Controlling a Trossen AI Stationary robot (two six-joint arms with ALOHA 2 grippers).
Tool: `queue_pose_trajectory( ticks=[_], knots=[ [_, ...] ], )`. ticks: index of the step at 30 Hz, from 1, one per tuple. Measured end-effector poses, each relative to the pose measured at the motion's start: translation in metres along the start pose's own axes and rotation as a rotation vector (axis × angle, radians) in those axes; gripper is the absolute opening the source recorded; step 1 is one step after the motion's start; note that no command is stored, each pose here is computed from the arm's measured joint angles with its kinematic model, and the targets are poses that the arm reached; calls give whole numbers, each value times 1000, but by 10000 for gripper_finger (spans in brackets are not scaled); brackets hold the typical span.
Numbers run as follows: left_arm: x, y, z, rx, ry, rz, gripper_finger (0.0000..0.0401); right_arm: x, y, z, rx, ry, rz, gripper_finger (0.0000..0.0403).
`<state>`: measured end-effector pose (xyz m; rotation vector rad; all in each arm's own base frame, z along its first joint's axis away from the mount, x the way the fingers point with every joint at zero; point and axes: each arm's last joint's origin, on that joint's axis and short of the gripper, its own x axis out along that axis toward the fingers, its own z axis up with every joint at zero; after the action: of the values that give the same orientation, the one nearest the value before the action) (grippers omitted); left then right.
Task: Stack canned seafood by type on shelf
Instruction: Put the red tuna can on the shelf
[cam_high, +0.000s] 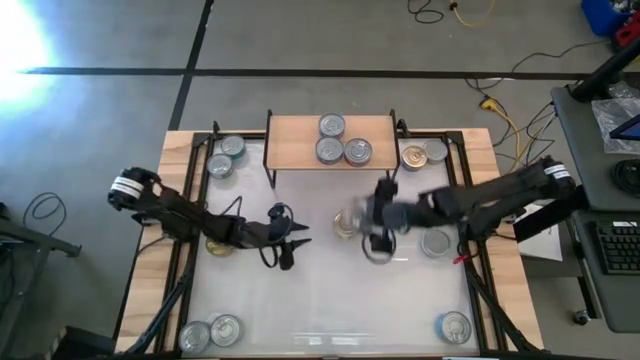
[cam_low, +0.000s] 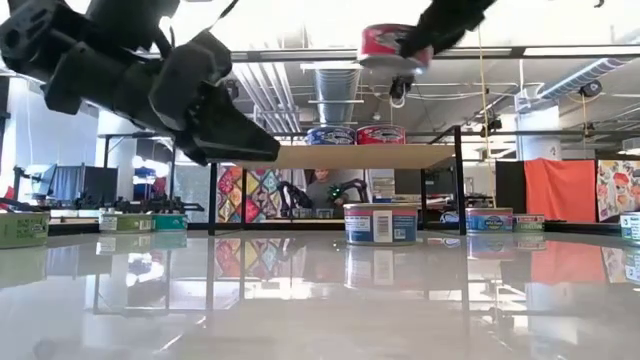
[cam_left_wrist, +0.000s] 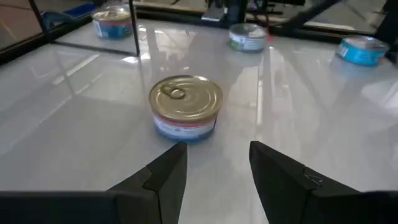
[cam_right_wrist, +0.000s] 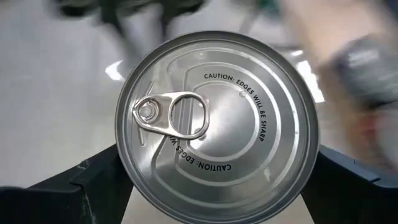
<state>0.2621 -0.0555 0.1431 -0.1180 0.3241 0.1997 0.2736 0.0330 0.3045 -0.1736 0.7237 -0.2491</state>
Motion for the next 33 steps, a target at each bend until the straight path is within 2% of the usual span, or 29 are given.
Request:
queue_pose_trajectory(
  ticks=[4, 8, 13, 18, 25, 33],
  knots=[
    [-4, 2, -2, 40, -3, -1, 160, -4, -59, 18, -18, -10, -162, 363],
    [-3, 4, -6, 65, 15, 8, 160, 0, -121, 21, -22, 27, -274, 363],
    [-3, 6, -6, 76, 12, 35, 160, 15, -191, 13, 45, 46, -233, 363],
    [-1, 9, 3, 89, -18, 71, 160, 39, -242, 2, 46, 92, -185, 363],
    [1, 14, 16, 134, -57, 96, 160, 67, -279, -11, 96, 204, -100, 364],
    [1, 20, 20, 136, -67, 118, 160, 81, -281, -21, 109, 289, -38, 374]
  ],
)
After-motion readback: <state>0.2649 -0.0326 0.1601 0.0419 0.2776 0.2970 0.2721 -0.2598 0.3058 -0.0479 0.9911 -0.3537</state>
